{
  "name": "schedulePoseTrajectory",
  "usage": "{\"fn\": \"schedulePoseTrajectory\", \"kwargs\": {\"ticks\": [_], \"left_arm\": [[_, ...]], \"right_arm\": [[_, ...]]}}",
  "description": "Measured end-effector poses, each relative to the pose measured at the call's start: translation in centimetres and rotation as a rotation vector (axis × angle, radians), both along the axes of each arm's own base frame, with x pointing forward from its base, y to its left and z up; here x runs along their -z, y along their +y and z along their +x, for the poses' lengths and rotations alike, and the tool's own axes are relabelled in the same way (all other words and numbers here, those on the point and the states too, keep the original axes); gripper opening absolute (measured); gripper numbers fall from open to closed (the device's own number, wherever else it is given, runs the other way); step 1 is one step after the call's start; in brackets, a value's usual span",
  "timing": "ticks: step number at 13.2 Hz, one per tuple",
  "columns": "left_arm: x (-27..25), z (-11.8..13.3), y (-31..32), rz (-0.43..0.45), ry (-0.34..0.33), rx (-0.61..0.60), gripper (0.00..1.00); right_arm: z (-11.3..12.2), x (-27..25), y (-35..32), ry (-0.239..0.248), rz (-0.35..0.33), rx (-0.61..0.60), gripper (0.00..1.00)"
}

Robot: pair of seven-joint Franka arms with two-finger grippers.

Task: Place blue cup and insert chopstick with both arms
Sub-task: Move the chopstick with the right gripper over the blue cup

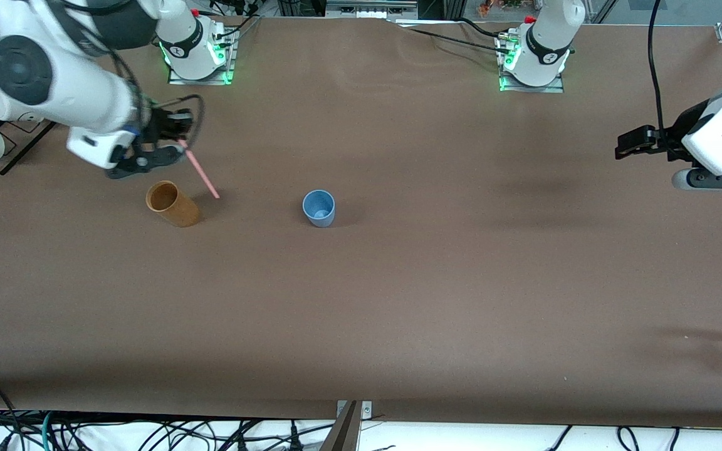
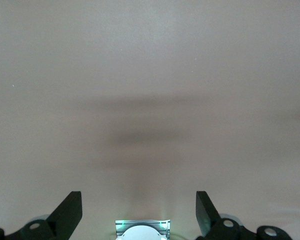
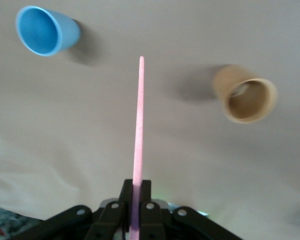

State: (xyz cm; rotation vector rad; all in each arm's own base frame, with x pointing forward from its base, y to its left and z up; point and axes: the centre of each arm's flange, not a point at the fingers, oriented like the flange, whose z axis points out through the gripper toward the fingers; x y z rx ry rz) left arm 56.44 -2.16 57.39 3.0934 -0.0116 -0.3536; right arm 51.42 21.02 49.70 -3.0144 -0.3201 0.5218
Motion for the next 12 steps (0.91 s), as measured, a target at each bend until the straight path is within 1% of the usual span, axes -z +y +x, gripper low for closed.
{"fn": "schedulePoseTrajectory", "kwargs": {"ticks": [1, 3, 5, 6, 7, 9, 12], "left_arm": [[0.2, 0.0, 0.1, 0.0, 0.0, -0.001, 1.0], [0.4, 0.1, 0.1, 0.0, 0.002, -0.002, 1.0], [0.5, 0.0, 0.1, 0.0, 0.002, -0.002, 1.0], [0.5, 0.0, 0.1, 0.0, 0.003, -0.002, 1.0], [0.5, 0.1, 0.1, 0.0, 0.003, -0.003, 1.0], [0.6, 0.1, 0.3, 0.0, 0.001, -0.005, 1.0], [0.6, 0.2, 0.3, 0.0, -0.001, -0.006, 1.0]], "right_arm": [[-0.1, 0.7, 3.4, 0.02, 0.007, 0.073, 0.08], [0.2, 2.1, 8.0, 0.04, 0.011, 0.198, 0.08], [0.9, 4.2, 10.9, 0.047, 0.007, 0.289, 0.08], [1.2, 5.5, 12.0, 0.061, 0.008, 0.332, 0.08], [1.2, 6.9, 13.0, 0.078, 0.005, 0.354, 0.08], [0.5, 8.7, 15.1, 0.095, -0.005, 0.349, 0.08], [0.2, 9.0, 16.4, 0.081, 0.004, 0.348, 0.08]]}}
